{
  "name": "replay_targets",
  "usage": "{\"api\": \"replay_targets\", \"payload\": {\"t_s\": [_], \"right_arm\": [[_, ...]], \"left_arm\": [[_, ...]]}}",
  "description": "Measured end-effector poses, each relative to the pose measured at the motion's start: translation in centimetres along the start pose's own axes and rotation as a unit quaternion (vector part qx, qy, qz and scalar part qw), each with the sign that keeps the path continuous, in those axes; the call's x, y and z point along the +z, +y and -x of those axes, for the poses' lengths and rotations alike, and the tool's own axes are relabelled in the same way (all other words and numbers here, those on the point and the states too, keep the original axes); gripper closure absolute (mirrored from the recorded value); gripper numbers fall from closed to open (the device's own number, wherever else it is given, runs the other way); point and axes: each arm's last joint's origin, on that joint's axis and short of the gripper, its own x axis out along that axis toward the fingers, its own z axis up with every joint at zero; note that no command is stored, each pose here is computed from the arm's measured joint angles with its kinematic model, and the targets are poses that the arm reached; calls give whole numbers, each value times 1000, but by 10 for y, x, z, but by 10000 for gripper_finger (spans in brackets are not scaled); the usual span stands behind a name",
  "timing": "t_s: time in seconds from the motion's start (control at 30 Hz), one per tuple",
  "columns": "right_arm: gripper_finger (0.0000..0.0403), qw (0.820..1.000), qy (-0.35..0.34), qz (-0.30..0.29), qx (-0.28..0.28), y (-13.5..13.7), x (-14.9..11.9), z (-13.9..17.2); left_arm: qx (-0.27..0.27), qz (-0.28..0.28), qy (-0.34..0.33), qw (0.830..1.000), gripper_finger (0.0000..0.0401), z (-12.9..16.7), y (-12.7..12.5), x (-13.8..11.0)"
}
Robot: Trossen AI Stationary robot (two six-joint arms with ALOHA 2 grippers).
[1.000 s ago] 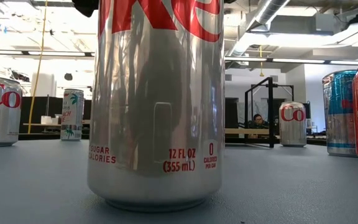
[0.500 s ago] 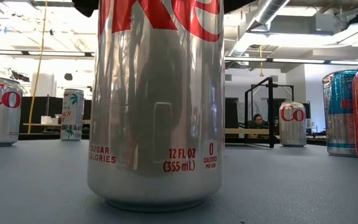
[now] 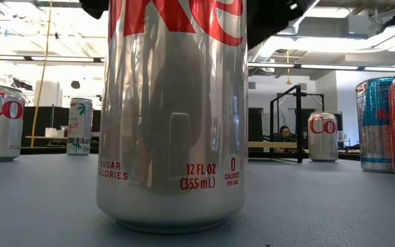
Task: Place canned beverage on shelf
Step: Put the center pink and white soda can onto the shelf
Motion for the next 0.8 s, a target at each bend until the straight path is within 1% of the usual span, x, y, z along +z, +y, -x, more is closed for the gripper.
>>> {"api": "replay_targets", "payload": {"t_s": [0.13, 0.2, 0.33, 0.5, 0.8], "right_arm": [[8, 1000, 16, -11, 5, -3, -4, -4], [10, 999, 37, -16, 15, -2, -9, -5], [27, 999, 43, -17, 16, -4, -11, -8], [63, 998, 60, -15, 27, -3, -15, -16], [147, 998, 58, -15, 29, -3, -14, -16]], "left_arm": [[0, 0, 2, 1000, 193, 0, 0, 0], [0, 0, 3, 1000, 193, 0, 0, -1], [0, -2, 3, 1000, 193, 0, 0, -1], [0, -2, 3, 1000, 193, 0, 0, 0], [3, -2, 3, 1000, 193, 0, 0, -1]]}}
